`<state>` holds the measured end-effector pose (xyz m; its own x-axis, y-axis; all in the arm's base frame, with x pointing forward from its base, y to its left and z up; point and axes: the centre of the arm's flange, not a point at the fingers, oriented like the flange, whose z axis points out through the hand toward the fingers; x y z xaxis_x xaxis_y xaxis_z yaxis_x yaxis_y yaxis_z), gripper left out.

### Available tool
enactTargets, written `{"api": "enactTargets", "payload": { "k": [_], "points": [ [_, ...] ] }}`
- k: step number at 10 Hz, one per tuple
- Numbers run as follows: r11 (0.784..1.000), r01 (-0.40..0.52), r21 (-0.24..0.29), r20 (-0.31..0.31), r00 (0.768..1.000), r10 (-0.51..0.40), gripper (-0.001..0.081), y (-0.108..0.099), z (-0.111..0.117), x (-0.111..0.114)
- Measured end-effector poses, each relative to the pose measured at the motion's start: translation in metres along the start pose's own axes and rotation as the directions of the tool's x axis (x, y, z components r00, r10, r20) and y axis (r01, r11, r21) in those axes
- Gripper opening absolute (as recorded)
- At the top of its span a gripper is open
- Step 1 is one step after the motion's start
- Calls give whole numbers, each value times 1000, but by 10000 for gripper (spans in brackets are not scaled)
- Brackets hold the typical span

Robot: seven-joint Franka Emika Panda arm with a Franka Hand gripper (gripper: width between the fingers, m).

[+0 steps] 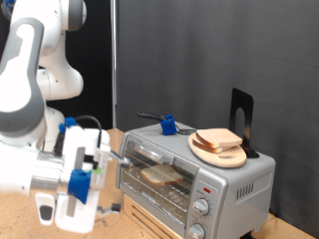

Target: Make a piece of toast with the oven

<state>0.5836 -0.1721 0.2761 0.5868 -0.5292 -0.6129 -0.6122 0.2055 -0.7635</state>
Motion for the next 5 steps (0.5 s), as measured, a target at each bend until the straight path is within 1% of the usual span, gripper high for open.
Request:
{"api": "enactTargets", "payload": {
  "k": [1, 2, 3, 4, 5],
  "points": [
    [1000, -3, -1, 8, 1000, 3, 806, 1, -1, -1],
    [999, -11, -35, 91, 996, 15, 806, 3, 0, -7],
    [997, -4, -80, 209, 978, 21, 806, 1, 0, -15],
    [991, 22, -136, 310, 951, 21, 806, -1, 3, -14],
    [982, 54, -182, 365, 931, 17, 806, -5, 12, -7]
  ]
}}
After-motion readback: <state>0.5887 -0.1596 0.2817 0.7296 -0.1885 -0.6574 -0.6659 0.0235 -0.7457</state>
